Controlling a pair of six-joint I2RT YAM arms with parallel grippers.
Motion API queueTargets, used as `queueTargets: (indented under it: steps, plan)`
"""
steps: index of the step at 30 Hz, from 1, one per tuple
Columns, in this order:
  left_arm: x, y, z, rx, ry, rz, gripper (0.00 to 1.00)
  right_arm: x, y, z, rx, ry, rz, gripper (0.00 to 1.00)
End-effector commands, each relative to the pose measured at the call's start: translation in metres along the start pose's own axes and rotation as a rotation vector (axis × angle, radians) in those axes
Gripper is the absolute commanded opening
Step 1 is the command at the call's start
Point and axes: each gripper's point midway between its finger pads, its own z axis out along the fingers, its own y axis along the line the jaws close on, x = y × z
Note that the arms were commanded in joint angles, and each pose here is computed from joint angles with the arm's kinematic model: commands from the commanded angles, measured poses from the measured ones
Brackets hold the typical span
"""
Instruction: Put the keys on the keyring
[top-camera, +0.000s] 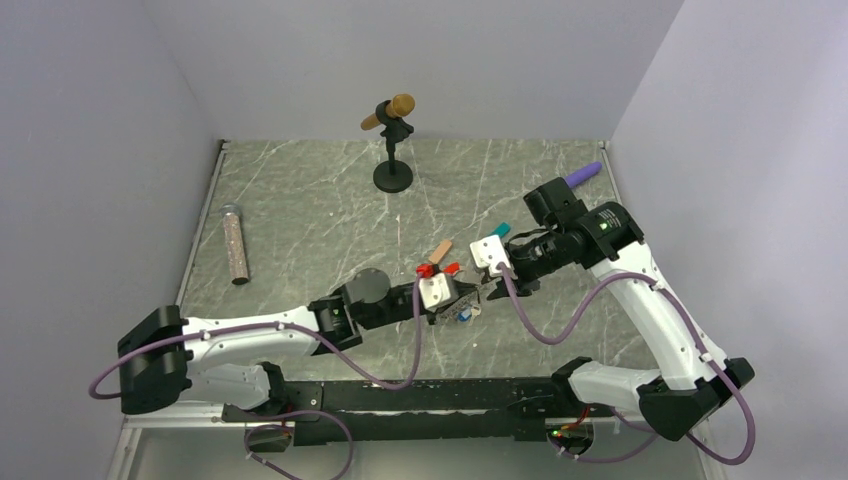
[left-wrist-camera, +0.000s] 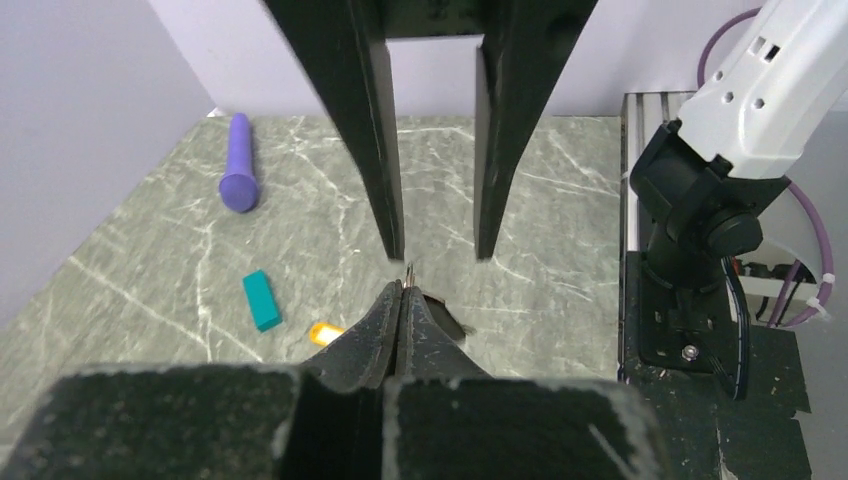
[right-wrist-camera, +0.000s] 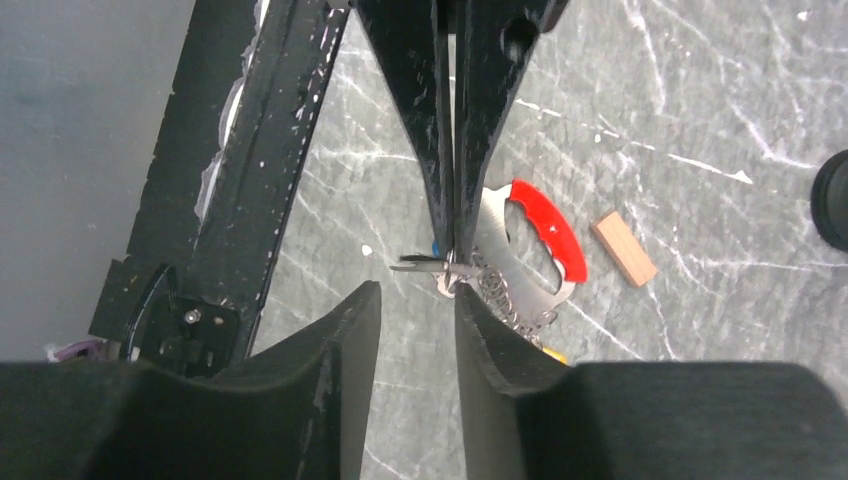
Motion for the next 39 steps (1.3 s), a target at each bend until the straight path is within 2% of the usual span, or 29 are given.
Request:
queueTargets:
  steps: [1,5,12,18,30,39]
  plan:
    - [-0.035,0.021,-0.025,-0.132,-0.189,-0.097,0.00,-0.022,-0.007,-0.010,0.074,-0.094,-0.028,0.42]
    - [-0.050,0.024,-0.048,-0.152,-0.383,-0.238,0.00,-0.033,-0.009,-0.014,0.090,-0.198,-0.032,0.44]
    - [-0.084,0.019,-0.075,-0.114,-0.723,-0.306,0.00,-0.066,-0.015,-0.016,0.030,-0.423,-0.004,0.40]
    - [-0.098,0.016,-0.062,-0.072,-0.750,-0.285,0.00,-0.072,-0.023,-0.015,0.012,-0.479,0.040,0.30]
    - [-0.100,0.013,-0.058,-0.052,-0.751,-0.287,0.00,-0.071,-0.021,-0.014,0.017,-0.511,0.063,0.24]
    - [-0.099,0.016,-0.058,-0.065,-0.749,-0.290,0.00,-0.076,-0.021,-0.015,-0.008,-0.540,0.079,0.14]
